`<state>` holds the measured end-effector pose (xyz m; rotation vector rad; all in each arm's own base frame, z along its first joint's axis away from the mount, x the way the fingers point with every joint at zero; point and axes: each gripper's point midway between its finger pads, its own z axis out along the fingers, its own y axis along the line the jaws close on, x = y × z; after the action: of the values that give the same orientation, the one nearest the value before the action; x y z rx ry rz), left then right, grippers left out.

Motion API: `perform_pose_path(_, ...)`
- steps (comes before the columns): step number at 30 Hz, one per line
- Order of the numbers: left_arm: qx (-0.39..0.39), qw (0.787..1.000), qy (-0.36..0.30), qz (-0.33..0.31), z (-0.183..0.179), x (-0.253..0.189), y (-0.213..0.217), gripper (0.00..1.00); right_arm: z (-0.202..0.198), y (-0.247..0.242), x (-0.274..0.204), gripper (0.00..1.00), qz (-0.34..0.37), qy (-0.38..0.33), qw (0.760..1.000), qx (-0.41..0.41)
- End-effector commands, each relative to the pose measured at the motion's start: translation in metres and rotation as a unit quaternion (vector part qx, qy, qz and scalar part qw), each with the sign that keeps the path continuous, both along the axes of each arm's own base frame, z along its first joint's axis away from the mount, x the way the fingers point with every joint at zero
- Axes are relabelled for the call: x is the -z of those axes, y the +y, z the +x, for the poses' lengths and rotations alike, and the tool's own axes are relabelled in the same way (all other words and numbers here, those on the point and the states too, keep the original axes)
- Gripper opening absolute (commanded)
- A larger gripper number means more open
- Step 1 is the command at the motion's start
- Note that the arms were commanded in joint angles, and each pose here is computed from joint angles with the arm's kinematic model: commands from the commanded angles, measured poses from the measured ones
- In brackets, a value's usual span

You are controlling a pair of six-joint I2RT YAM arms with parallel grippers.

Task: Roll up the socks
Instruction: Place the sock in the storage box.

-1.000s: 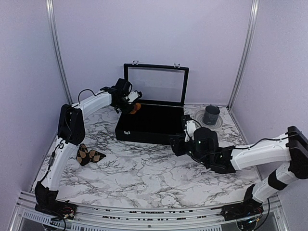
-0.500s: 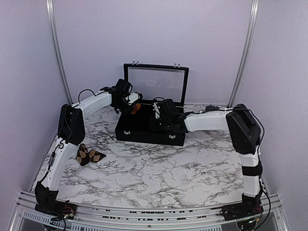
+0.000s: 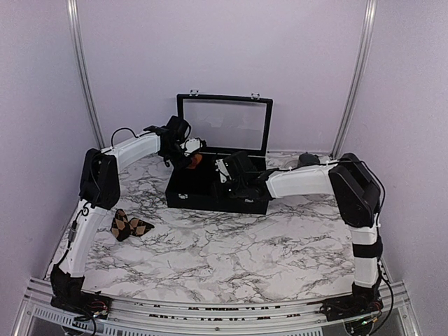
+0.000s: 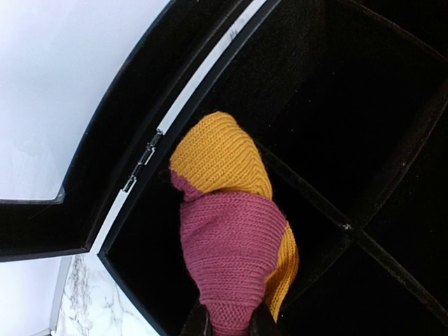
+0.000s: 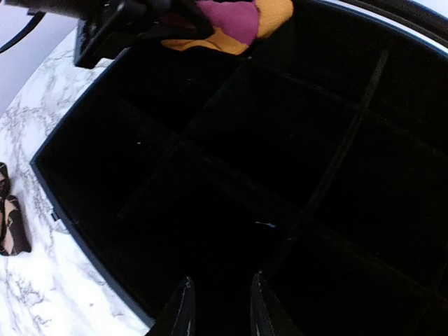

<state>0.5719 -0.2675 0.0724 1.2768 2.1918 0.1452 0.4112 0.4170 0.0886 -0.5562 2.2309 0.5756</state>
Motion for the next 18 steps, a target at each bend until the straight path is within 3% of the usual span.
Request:
perform_pose_path(1, 0.013, 0.987, 0.149, 0.061, -0.070, 0.035, 0.032, 0.00, -0.074, 0.024, 0.026, 0.25, -0.017, 0.076, 0.993, -0.087)
perform_pose_path(7, 0.013, 0.985, 0.146, 0.092, -0.084, 0.021, 0.048, 0.00, -0.104, 0.035, 0.017, 0.25, 0.017, 0.092, 0.992, -0.083)
perform_pose_path(13, 0.011, 0.989, 0.076, 0.124, -0.076, -0.022, 0.053, 0.00, -0.107, 0.032, 0.002, 0.25, 0.062, 0.096, 0.992, -0.057)
perform_pose_path(18, 0.051, 0.981, 0.036, 0.182, -0.078, -0.026, 0.043, 0.00, -0.103, 0.031, -0.019, 0.25, 0.095, 0.082, 0.991, -0.049)
